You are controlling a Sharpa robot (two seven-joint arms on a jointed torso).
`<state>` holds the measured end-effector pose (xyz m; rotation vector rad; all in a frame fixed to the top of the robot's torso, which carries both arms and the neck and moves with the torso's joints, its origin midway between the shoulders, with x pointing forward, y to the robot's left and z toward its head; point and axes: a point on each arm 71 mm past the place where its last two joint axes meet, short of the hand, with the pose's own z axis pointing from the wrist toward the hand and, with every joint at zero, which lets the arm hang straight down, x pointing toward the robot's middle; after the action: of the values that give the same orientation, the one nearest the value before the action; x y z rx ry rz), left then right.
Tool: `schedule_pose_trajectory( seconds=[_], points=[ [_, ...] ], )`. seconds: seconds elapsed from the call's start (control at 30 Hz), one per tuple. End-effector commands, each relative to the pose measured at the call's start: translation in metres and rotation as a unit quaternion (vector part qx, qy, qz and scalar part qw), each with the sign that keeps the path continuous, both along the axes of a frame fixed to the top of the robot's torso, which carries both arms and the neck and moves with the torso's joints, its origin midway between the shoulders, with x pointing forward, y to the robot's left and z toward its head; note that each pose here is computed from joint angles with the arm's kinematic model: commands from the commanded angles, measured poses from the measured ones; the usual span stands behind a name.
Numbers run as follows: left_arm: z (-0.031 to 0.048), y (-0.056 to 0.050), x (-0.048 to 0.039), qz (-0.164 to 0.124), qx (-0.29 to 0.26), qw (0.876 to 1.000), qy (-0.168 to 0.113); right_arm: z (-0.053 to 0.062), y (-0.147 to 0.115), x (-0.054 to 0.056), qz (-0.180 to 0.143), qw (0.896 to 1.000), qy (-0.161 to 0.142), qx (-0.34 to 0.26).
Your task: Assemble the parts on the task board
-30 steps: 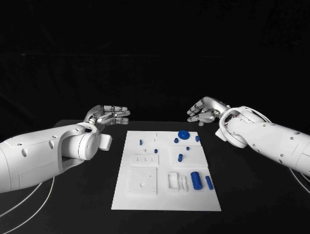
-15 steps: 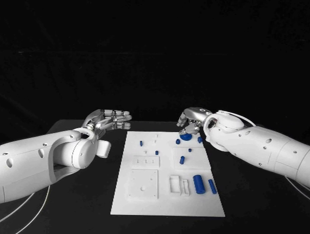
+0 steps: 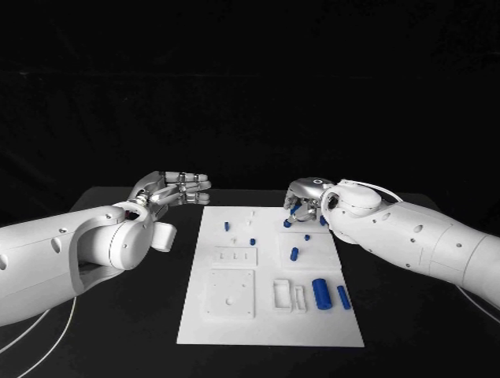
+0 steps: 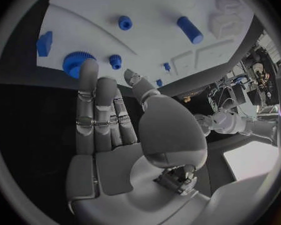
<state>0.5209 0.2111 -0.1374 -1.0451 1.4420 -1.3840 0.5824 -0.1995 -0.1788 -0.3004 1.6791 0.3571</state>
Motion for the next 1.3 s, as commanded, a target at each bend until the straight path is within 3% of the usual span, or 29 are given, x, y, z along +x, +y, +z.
schedule_pose_trajectory(
  seconds=[0.03,0.87,1.3],
  points=[
    [0.0032,-0.003,-0.0005,-0.013,0.001,1.0,-0.003,-0.006,0.0,-0.001,0.0,0.999,0.015,-0.029],
    [0.0137,-0.008,-0.0011,-0.024,0.004,1.0,-0.012,-0.016,0.004,-0.002,0.004,0.999,0.025,-0.035],
    [0.0143,-0.009,0.0005,-0.026,0.006,1.0,-0.011,-0.016,0.006,-0.002,0.004,0.999,0.019,-0.031]
  ],
)
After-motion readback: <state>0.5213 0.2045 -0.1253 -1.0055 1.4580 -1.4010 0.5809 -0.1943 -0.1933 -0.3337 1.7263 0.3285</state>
